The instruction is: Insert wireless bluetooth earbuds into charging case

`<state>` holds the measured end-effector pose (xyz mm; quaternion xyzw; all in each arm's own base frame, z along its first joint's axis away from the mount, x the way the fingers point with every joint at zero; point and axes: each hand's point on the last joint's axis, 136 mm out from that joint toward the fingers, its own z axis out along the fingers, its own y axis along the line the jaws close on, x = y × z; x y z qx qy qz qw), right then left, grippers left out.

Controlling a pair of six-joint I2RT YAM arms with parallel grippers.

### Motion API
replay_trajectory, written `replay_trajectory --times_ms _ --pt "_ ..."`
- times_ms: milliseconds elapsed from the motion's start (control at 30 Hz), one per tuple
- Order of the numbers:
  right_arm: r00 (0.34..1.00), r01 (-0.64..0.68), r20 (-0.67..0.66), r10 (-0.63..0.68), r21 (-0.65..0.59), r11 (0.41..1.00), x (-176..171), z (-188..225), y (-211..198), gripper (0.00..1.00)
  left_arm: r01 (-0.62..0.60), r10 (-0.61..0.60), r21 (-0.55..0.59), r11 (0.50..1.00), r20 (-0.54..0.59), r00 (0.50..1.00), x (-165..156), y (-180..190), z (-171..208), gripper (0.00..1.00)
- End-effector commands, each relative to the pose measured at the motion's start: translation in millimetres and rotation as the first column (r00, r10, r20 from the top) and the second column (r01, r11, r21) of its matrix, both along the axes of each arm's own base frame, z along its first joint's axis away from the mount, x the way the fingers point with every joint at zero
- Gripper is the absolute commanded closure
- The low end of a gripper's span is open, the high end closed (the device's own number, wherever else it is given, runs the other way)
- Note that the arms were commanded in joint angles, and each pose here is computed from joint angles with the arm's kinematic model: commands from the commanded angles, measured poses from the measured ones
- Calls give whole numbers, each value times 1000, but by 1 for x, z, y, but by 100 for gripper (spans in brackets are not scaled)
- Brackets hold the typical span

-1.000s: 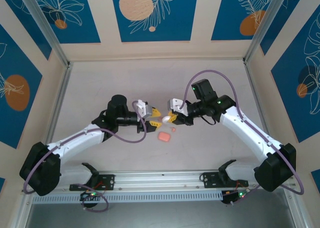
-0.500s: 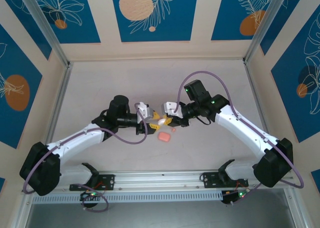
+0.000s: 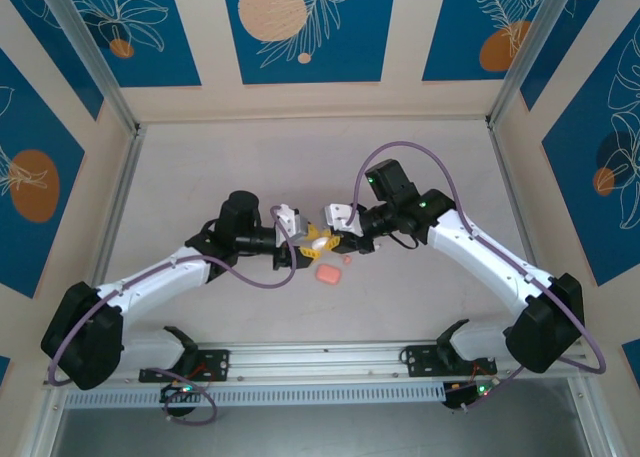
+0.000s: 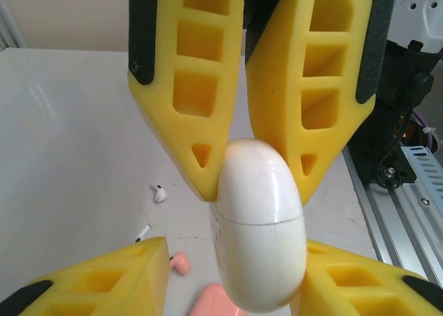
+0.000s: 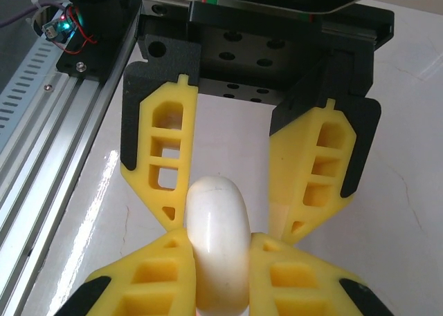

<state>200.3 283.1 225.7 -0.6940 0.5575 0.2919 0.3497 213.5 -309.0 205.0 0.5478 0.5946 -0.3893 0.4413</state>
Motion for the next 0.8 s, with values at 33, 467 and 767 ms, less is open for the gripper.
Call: replay_trajectory --times_ms 33,467,767 --pt "1000 -29 -7 29 43 999 -3 13 8 86 28 -27 -38 999 25 999 -1 -6 15 58" --pt "1000 12 -26 -11 37 999 2 9 5 69 33 -31 -48 998 31 999 -4 -5 18 78" --pt "994 100 -53 -97 60 993 19 13 -2 56 34 -32 -41 999 33 999 -6 -4 17 80"
